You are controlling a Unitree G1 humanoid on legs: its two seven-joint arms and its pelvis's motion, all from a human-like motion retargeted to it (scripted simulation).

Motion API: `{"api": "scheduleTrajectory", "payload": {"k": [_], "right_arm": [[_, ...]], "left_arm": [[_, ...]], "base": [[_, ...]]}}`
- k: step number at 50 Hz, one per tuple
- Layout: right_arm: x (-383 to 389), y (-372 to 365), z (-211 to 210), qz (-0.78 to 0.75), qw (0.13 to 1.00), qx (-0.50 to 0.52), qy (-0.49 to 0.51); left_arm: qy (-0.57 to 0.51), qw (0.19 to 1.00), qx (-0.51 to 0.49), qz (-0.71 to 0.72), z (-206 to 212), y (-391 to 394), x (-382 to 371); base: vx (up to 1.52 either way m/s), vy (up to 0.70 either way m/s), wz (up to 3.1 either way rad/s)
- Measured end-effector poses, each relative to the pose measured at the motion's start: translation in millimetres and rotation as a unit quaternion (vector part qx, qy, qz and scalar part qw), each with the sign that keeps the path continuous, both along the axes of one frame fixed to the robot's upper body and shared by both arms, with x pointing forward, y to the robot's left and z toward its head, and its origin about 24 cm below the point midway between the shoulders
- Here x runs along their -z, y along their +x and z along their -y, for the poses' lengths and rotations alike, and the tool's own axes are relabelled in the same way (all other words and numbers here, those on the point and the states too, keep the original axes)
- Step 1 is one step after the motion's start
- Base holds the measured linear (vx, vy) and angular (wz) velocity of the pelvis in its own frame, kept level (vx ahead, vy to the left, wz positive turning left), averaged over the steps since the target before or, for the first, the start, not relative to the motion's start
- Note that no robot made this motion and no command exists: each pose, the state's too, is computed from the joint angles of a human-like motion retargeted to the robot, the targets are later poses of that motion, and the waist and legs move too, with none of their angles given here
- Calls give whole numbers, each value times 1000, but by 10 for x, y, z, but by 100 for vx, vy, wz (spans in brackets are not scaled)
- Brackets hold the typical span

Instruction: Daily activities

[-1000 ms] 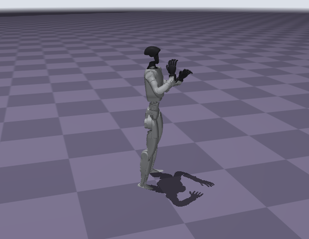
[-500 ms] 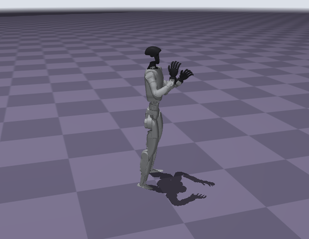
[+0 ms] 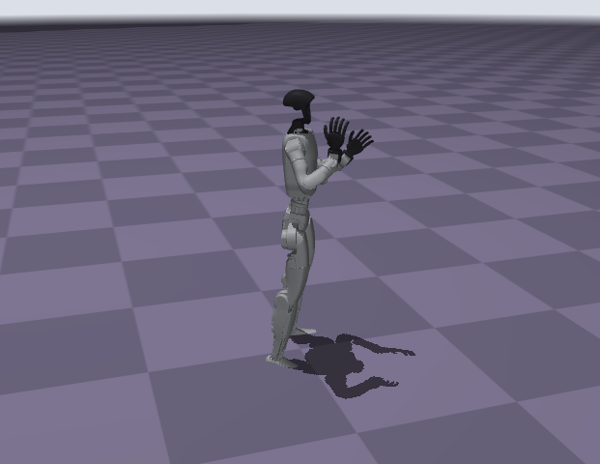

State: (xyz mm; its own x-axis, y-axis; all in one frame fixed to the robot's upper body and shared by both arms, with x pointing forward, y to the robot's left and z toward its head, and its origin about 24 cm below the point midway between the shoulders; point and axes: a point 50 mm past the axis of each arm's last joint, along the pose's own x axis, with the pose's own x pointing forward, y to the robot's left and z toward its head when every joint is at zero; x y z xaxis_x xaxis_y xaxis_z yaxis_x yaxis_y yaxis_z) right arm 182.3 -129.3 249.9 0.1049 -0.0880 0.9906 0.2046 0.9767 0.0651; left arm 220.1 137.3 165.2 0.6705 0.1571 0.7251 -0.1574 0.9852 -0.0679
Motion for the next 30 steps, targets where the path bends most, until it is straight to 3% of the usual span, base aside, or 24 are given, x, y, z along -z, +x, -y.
{"api": "scheduleTrajectory", "payload": {"k": [30], "right_arm": [[146,11,-11,-73,994,-59,49]], "left_arm": [[-77,992,91,27,189,-49,-171]], "base": [[0,0,0]]}}
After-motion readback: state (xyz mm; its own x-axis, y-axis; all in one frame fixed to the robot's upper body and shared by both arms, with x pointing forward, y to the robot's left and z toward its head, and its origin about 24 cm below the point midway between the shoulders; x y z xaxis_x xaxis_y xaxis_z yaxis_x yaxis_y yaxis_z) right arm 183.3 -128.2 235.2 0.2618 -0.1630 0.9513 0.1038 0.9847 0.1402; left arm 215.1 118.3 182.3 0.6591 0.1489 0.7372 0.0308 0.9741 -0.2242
